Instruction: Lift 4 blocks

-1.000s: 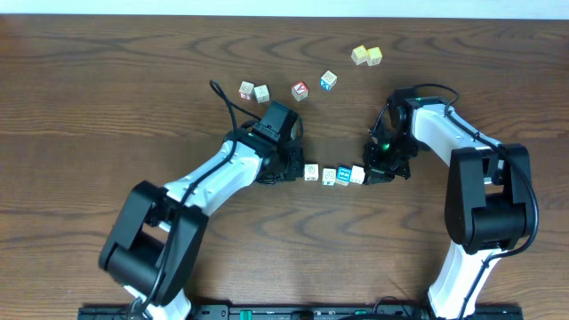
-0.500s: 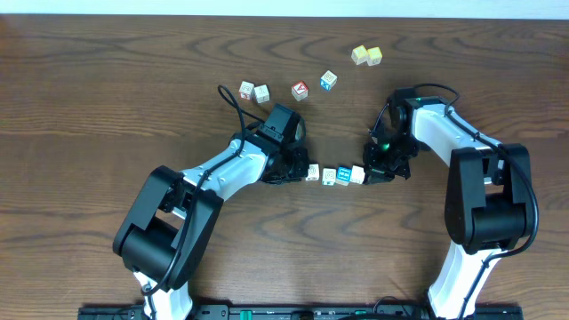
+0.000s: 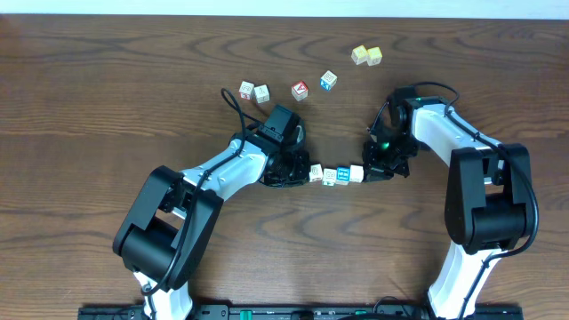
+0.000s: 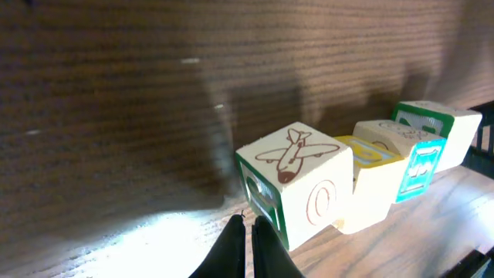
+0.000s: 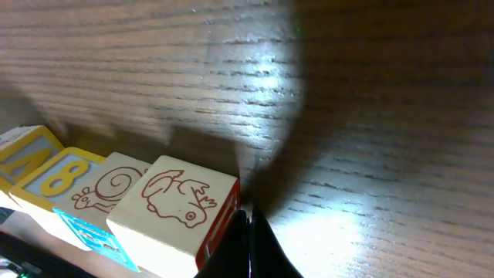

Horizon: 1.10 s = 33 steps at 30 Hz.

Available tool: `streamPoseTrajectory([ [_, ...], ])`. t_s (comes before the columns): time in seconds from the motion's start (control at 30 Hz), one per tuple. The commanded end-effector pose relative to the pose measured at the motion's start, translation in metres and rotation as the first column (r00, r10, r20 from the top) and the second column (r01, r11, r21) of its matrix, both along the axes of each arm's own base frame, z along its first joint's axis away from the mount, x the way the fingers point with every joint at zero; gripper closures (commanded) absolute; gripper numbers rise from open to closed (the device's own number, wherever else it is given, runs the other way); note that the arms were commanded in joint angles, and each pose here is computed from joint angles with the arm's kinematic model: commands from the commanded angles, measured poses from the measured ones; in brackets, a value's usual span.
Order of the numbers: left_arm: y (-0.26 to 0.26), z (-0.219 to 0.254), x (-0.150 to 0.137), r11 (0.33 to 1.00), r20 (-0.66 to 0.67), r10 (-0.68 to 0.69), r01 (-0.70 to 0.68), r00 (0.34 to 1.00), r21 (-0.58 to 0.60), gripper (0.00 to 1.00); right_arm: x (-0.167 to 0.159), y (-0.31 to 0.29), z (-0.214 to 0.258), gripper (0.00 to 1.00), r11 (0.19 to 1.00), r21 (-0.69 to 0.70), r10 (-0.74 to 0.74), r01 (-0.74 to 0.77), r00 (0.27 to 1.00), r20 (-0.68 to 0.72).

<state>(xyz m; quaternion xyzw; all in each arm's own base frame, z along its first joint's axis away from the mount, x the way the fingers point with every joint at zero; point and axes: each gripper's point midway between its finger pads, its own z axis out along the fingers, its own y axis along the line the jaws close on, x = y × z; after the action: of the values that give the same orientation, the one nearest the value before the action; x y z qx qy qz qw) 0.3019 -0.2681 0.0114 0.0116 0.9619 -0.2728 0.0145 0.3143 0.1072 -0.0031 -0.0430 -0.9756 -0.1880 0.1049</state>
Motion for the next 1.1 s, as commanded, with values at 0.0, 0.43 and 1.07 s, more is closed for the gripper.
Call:
streamPoseTrajectory([
  [0.0, 0.002, -0.004, -0.006, 0.999, 0.000, -0.045, 0.045, 0.999, 0.001, 0.93, 0.002, 0.003, 0.002, 0.99, 1.000, 0.000, 0.027, -0.027, 0.999, 0.027],
  [0.43, 0.057, 0.013, 0.004, 0.994, 0.005, 0.036, -0.037, 0.999, 0.105, 0.93, 0.013, -0.017, 0.033, 0.97, 0.995, -0.093, 0.026, -0.025, 1.000, 0.003],
  [1.07, 0.157, 0.005, -0.003, 0.852, -0.007, 0.267, -0.233, 0.964, 0.470, 0.93, -0.048, 0.080, 0.047, 0.99, 0.939, -0.253, 0.222, -0.235, 0.972, -0.079],
])
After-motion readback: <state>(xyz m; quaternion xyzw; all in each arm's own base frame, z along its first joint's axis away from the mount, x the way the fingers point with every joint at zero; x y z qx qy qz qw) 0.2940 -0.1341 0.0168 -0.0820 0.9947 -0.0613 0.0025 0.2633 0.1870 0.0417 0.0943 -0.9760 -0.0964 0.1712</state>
